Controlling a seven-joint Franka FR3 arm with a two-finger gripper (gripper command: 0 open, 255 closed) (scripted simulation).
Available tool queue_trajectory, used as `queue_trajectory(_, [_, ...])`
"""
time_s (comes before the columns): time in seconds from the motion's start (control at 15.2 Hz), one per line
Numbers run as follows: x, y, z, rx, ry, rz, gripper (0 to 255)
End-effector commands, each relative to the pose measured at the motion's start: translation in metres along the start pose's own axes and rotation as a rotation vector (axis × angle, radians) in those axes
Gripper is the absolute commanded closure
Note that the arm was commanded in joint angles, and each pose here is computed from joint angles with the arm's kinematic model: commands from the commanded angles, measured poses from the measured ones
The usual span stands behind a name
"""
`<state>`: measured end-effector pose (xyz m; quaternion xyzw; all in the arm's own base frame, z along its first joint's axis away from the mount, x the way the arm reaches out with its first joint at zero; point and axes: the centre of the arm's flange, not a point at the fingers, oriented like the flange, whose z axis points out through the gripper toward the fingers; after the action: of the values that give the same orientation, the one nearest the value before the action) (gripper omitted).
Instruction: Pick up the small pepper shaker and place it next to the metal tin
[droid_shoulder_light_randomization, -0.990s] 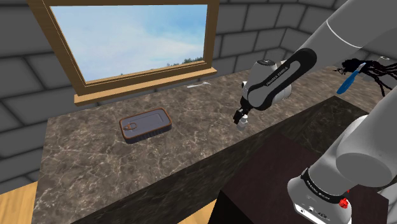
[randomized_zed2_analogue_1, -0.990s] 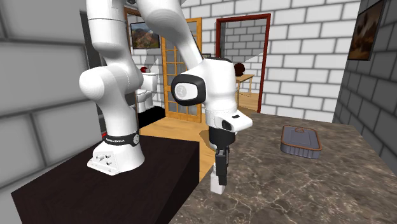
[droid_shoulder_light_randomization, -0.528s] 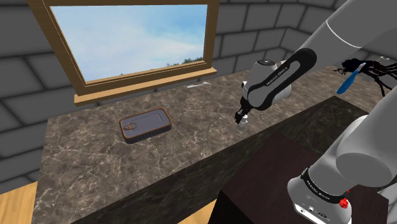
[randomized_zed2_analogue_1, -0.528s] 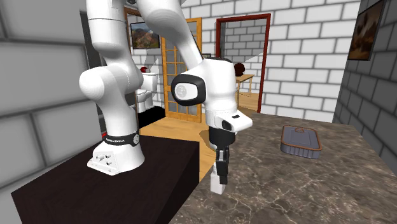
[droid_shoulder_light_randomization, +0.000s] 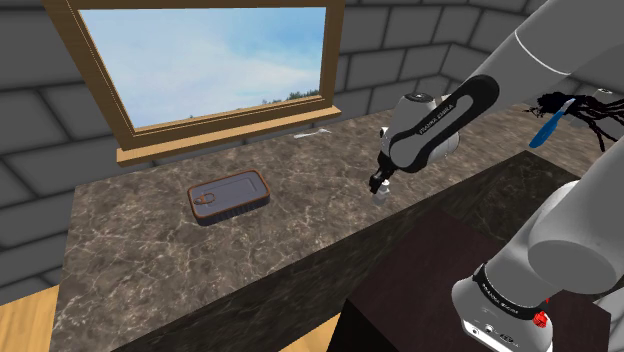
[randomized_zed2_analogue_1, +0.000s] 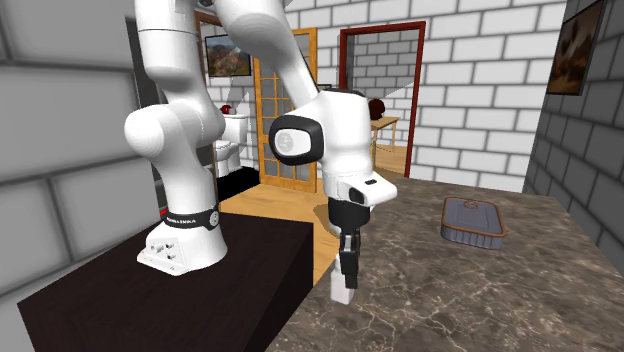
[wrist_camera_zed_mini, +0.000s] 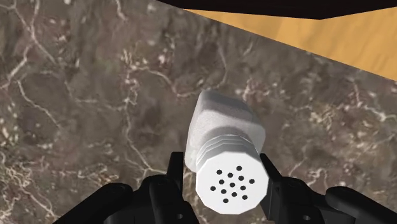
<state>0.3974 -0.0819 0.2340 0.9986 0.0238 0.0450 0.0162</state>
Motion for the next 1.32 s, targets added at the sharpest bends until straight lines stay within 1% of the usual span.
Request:
queue_trajectory(0.0, [0.001, 0.000, -0.008, 0.000, 0.000, 0.000, 255])
queue_trajectory(1.25, [0.009, 0.004, -0.108, 0.000, 0.000, 0.000, 255])
